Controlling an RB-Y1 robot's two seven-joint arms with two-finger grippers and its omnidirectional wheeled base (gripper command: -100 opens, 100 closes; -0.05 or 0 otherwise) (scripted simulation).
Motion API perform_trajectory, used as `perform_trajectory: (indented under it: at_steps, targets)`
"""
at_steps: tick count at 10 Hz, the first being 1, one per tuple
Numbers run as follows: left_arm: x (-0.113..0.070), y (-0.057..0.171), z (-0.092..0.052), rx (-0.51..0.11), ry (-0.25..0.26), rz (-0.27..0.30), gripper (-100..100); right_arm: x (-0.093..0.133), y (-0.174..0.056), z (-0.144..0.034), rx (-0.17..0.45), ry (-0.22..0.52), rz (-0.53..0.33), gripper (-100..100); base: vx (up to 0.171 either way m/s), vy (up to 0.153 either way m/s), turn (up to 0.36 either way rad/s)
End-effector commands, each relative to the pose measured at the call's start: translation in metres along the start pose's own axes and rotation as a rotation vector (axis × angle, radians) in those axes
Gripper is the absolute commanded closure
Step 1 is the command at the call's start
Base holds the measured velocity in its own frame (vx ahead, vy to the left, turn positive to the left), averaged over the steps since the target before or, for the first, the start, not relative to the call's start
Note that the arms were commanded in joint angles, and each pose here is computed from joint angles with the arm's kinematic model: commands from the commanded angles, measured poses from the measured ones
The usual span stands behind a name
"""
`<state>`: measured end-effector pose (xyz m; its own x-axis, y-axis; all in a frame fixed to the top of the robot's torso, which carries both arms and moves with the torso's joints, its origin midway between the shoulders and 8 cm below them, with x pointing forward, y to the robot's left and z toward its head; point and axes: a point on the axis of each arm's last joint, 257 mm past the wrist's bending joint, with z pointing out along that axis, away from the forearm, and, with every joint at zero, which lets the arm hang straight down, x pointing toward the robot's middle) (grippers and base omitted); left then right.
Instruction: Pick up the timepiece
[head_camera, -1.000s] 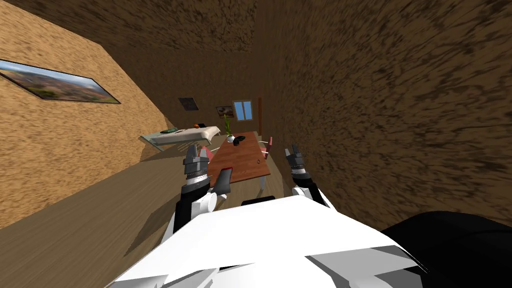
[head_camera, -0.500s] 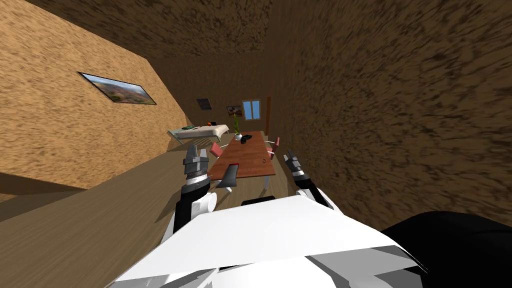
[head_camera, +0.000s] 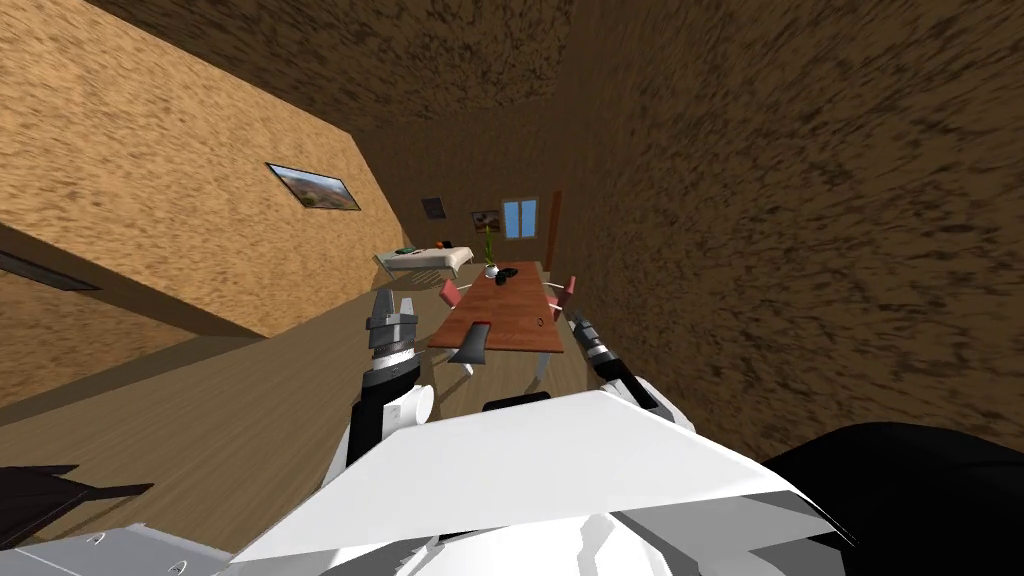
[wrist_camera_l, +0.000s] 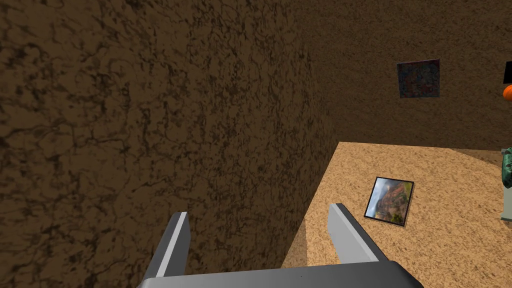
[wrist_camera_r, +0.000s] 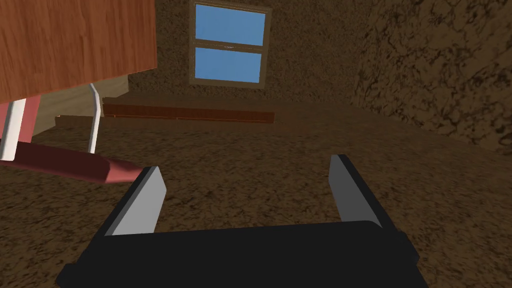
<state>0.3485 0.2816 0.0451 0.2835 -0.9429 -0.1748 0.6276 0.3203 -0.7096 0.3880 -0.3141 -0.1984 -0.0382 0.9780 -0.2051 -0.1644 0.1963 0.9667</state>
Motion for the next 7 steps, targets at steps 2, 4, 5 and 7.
perform_trajectory:
  at_steps: [2,4,5,7]
  targets:
    - [0.0,0.0,0.0,0.0,0.0,0.0,0,-0.006,-0.038,-0.006,0.101,0.023,-0.026,-100,-0.001,0.033,0.151]
    - [0.0,0.0,0.0,0.0,0.0,0.0,0,-0.012,-0.064,-0.014,0.17,0.036,-0.048,-100,0.002,0.039,0.242]
    - [0.0,0.0,0.0,0.0,0.0,0.0,0,-0.019,-0.087,-0.022,0.236,0.048,-0.073,-100,-0.002,0.044,0.197]
    - [0.0,0.0,0.0,0.0,0.0,0.0,0,-0.034,-0.127,-0.038,0.357,0.073,-0.128,-100,0.01,0.06,0.375]
